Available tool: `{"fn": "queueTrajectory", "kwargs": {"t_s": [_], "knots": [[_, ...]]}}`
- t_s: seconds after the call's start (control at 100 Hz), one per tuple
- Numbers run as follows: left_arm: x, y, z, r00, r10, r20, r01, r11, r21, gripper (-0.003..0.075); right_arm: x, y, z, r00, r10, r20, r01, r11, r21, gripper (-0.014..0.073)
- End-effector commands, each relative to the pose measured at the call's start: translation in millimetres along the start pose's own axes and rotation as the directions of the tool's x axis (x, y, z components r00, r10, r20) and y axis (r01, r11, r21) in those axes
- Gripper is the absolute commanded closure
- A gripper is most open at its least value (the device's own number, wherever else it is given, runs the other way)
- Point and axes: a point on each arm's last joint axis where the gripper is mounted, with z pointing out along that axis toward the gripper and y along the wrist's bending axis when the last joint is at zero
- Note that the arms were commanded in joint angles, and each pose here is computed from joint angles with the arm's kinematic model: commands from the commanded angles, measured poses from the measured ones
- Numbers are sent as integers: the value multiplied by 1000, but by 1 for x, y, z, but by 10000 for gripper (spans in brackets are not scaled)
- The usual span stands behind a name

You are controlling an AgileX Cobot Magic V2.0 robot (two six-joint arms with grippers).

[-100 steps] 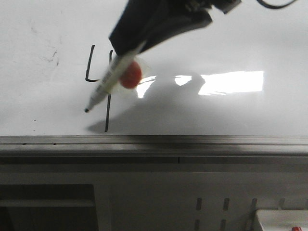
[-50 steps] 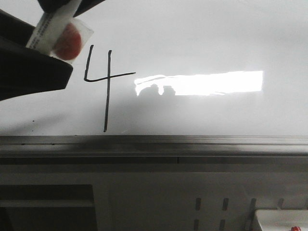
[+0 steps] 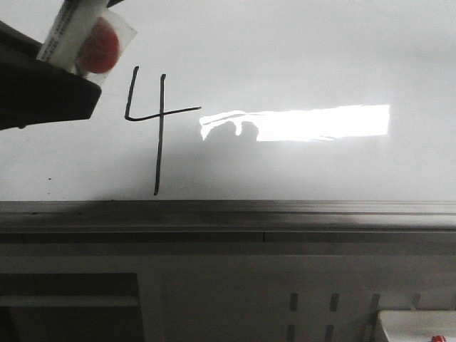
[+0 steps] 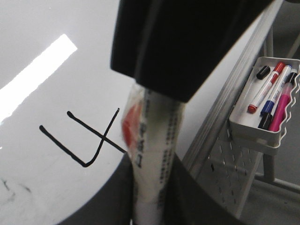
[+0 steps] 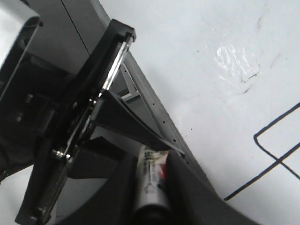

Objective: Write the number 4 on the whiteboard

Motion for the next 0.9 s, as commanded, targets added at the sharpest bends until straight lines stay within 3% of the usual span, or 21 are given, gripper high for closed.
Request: {"fn": "queueTrajectory", "kwargs": {"t_s": [0.0, 0.05, 0.09, 0.13, 0.27, 0.36, 0.48, 0.61, 0.68, 0.83, 0.89], "knots": [[-14, 8, -2, 982, -177, 72, 180, 983, -30, 741, -16, 0, -19, 995, -19, 95, 17, 1000, 25, 270], [-12, 12, -2, 955, -288, 69, 292, 955, -55, 741, -19, -4, -24, 992, -17, 123, 11, 999, 52, 102], [-12, 16, -2, 918, -389, 74, 394, 916, -79, 741, -21, -8, -30, 990, -15, 143, 5, 997, 72, 28], [-12, 20, -1, 880, -470, 74, 475, 874, -100, 741, -23, -11, -36, 986, -15, 165, 0, 996, 89, 8], [-9, 37, 5, 700, -713, 46, 708, 683, -183, 741, -29, -16, -59, 973, -22, 231, -10, 991, 136, 68], [-8, 48, 11, 626, -780, -12, 757, 610, -234, 741, -31, -14, -69, 966, -30, 258, -9, 989, 148, 110], [-7, 57, 19, 575, -818, -28, 784, 560, -269, 741, -34, -11, -81, 954, -44, 298, -4, 987, 158, 126], [-7, 60, 23, 562, -827, -11, 794, 543, -274, 733, -34, -9, -86, 950, -49, 309, -1, 987, 158, 126], [-7, 61, 23, 563, -826, -7, 794, 543, -274, 664, -34, -8, -88, 949, -51, 312, 1, 987, 158, 126], [-7, 61, 23, 556, -831, 1, 799, 535, -275, 307, -35, -7, -90, 947, -52, 316, 2, 987, 158, 126], [-7, 61, 23, 556, -831, 1, 799, 535, -275, 225, -35, -7, -90, 947, -52, 316, 2, 987, 158, 126]]}}
